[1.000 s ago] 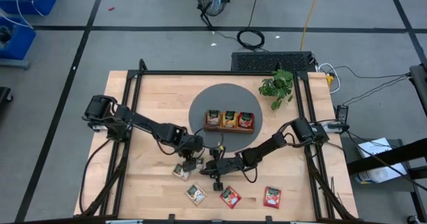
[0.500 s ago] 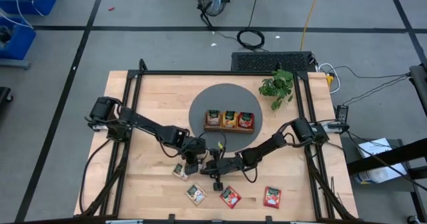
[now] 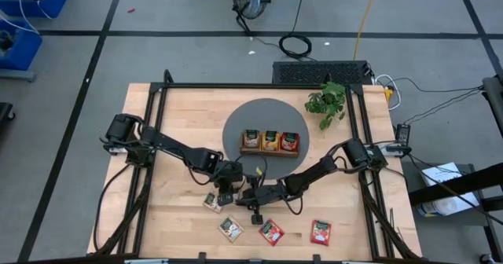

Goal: Pick & Place Tea
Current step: Put the top right brown tea bag into the left slot of the wooden organizer

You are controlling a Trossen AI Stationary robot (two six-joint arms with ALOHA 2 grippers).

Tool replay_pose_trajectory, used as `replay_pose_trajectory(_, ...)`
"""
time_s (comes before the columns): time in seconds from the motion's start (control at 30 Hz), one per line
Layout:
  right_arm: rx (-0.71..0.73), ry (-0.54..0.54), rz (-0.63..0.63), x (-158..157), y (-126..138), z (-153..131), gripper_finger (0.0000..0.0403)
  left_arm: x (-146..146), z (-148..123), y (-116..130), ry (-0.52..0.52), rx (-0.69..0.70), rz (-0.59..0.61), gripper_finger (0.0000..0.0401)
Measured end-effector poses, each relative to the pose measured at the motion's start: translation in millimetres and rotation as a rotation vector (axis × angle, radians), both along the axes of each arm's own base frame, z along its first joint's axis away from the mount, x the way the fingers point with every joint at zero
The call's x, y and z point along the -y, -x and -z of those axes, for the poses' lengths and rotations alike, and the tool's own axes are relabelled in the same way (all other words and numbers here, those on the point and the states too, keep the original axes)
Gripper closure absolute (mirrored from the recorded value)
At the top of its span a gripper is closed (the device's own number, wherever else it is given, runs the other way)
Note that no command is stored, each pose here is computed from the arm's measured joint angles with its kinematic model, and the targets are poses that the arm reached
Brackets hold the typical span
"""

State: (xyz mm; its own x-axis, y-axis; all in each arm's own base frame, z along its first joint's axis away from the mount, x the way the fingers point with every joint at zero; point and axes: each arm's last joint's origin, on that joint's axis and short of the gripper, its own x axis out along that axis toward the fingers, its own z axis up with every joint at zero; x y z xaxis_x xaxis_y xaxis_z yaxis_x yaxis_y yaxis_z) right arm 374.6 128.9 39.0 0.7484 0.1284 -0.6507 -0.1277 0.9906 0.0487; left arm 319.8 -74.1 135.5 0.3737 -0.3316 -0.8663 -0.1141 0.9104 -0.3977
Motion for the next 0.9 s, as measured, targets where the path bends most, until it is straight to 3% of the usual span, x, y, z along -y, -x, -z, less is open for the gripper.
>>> replay_pose_trajectory(0.07,0.013,0.006,-0.009,0,0,0,0.0403,1,0,0,-0.008,0.014,0.021,0.0391)
replay_pose_trajectory(0.2,0.085,0.016,-0.049,-7,-2,-6,0.0397,4,-1,0,-0.045,0.041,0.075,0.0392)
replay_pose_trajectory(0.43,0.157,0.082,-0.136,-28,9,-51,0.0338,15,-15,-7,-0.112,0.074,0.116,0.0393)
replay_pose_trajectory(0.57,0.236,0.151,-0.092,-44,32,-88,0.0294,28,-42,-19,-0.207,0.121,0.145,0.0397)
replay_pose_trajectory(0.67,0.297,0.17,-0.048,-51,57,-111,0.0268,45,-68,-24,-0.339,0.17,0.165,0.0394)
replay_pose_trajectory(0.8,0.393,0.174,0.003,-58,97,-132,0.0249,77,-103,-28,-0.529,0.332,0.217,0.0397)
replay_pose_trajectory(0.9,0.49,0.139,0.044,-56,126,-137,0.0242,101,-123,-25,-0.637,0.45,0.192,0.0394)
